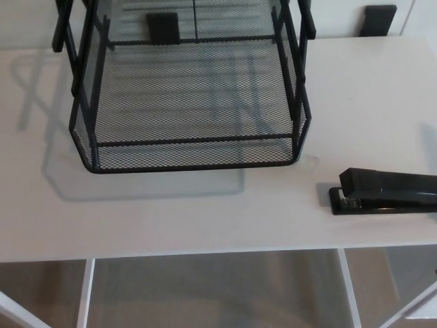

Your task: The robot walks towards a desk on which a file tray is kept in the middle and a stapler is kept to its right. The robot lifts the stapler using its right hand and places it on the file tray.

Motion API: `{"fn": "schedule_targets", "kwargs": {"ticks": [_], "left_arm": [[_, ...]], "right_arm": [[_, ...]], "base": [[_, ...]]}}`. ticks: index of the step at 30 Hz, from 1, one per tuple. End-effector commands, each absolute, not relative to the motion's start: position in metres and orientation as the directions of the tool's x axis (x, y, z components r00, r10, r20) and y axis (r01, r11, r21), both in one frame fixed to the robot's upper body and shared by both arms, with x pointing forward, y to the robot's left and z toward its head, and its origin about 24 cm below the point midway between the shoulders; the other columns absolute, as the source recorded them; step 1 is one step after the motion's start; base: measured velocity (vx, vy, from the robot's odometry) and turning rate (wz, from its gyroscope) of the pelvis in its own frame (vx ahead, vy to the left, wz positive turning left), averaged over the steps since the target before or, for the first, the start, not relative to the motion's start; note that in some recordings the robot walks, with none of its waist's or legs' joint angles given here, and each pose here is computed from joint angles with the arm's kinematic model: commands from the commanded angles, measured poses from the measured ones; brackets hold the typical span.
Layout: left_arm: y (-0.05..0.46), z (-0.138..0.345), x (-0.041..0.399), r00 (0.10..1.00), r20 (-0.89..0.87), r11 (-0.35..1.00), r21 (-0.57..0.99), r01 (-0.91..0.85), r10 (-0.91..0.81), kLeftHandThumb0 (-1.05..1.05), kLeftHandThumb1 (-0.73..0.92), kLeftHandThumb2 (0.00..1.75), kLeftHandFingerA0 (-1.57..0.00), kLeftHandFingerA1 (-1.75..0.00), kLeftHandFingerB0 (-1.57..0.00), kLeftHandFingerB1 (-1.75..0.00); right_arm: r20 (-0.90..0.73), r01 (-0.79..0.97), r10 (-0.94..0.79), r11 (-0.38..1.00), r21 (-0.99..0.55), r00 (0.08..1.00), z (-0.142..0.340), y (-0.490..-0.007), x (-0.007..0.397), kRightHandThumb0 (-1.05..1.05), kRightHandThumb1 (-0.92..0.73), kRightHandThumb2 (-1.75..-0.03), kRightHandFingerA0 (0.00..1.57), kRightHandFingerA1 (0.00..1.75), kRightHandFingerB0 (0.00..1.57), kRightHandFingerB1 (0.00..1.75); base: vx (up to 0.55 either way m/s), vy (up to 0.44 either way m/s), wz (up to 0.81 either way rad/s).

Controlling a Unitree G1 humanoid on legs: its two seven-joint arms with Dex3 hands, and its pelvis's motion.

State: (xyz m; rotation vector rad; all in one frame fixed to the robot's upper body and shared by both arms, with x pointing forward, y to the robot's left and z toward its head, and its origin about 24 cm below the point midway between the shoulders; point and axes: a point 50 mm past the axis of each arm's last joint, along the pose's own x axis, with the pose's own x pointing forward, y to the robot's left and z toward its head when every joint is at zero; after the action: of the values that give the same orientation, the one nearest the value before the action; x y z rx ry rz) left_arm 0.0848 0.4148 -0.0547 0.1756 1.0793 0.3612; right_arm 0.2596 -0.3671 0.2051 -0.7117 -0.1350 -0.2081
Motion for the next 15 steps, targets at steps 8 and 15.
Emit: {"fn": "schedule_targets", "kwargs": {"ticks": [8,15], "left_arm": [[0.42,-0.049,0.083,0.433,-0.817,0.924,0.317,-0.213,0.38,-0.35,0.6,1.11,-0.02,-0.49,0.0,-0.49],[0.421,-0.047,0.085,0.441,-0.809,0.921,0.332,-0.202,0.388,-0.62,0.81,0.63,-0.24,-0.43,-0.13,-0.33]], "right_arm": [[-0.107,-0.239,0.234,0.662,-0.71,0.966,0.217,-0.29,0.277,-0.62,-0.59,-0.6,0.15,0.35,0.1,0.22],[-0.283,-0.403,0.297,0.52,-0.753,0.912,0.198,-0.264,0.295,-0.6,-0.56,-0.57,0.19,0.38,0.15,0.27]], "base": [[0.0,0.0,0.0],[0.0,0.0,0.0]]}}
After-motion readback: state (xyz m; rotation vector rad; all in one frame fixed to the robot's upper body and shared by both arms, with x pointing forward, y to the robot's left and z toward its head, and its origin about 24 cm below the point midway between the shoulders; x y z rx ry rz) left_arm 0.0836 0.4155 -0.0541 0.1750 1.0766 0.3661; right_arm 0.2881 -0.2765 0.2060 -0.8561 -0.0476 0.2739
